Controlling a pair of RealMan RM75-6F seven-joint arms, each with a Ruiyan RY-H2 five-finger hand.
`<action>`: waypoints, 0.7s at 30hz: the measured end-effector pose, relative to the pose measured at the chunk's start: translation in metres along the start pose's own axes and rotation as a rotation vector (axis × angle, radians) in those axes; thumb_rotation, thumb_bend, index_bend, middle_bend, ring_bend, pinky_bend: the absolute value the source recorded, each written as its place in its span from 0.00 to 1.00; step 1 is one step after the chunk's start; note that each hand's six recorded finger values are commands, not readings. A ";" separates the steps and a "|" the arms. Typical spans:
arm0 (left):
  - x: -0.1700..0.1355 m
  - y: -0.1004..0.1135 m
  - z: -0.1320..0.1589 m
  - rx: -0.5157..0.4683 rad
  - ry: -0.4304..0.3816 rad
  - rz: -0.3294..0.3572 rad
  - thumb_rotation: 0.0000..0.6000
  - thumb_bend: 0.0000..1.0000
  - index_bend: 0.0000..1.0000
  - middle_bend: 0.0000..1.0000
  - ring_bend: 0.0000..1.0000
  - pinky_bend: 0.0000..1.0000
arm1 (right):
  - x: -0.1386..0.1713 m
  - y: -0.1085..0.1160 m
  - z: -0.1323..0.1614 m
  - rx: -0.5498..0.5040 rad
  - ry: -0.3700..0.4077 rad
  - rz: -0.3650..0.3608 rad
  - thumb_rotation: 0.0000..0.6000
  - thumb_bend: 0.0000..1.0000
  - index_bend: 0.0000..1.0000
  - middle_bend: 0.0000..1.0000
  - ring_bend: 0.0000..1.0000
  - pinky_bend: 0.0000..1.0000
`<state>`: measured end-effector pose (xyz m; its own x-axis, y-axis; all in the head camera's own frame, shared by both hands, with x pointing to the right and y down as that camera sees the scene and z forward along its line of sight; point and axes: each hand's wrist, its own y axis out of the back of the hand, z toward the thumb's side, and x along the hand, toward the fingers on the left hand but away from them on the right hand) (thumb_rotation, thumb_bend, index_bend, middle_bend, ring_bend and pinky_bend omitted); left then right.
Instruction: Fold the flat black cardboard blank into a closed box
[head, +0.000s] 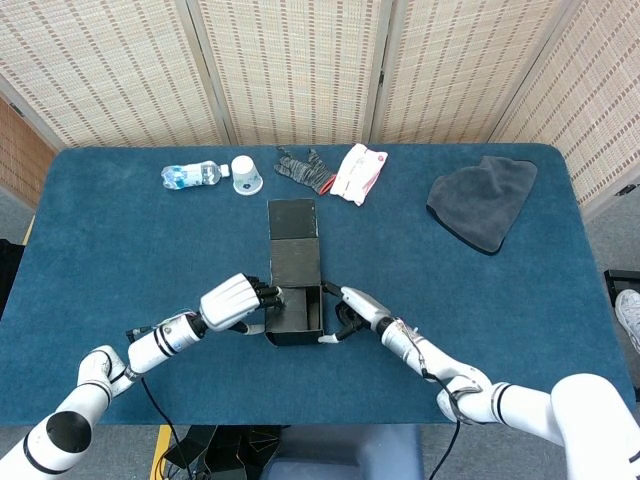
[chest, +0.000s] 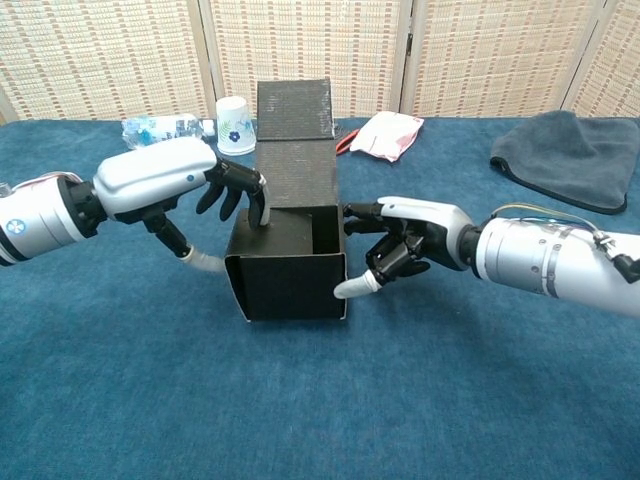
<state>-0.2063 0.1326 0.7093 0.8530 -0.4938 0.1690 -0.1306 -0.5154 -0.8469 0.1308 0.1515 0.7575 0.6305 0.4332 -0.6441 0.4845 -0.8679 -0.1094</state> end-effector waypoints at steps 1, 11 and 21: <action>0.000 -0.001 0.000 0.003 -0.002 -0.004 1.00 0.11 0.48 0.42 0.55 0.66 | 0.001 0.000 0.000 0.006 0.002 0.002 1.00 0.59 0.00 0.21 0.76 1.00; -0.004 -0.009 0.003 0.071 -0.032 -0.059 1.00 0.11 0.46 0.42 0.55 0.66 | 0.009 0.007 -0.003 0.028 0.012 -0.009 1.00 0.51 0.00 0.16 0.74 1.00; -0.002 -0.017 0.010 0.114 -0.067 -0.105 1.00 0.12 0.46 0.42 0.55 0.66 | 0.012 0.003 -0.009 0.046 -0.006 -0.001 1.00 0.51 0.00 0.16 0.74 1.00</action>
<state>-0.2005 0.1496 0.7179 0.8913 -0.3914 0.2288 0.0159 -0.4774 -0.8786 0.1457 0.1566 0.7562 0.6265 0.4328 -0.6482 0.4568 -0.8777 -0.1447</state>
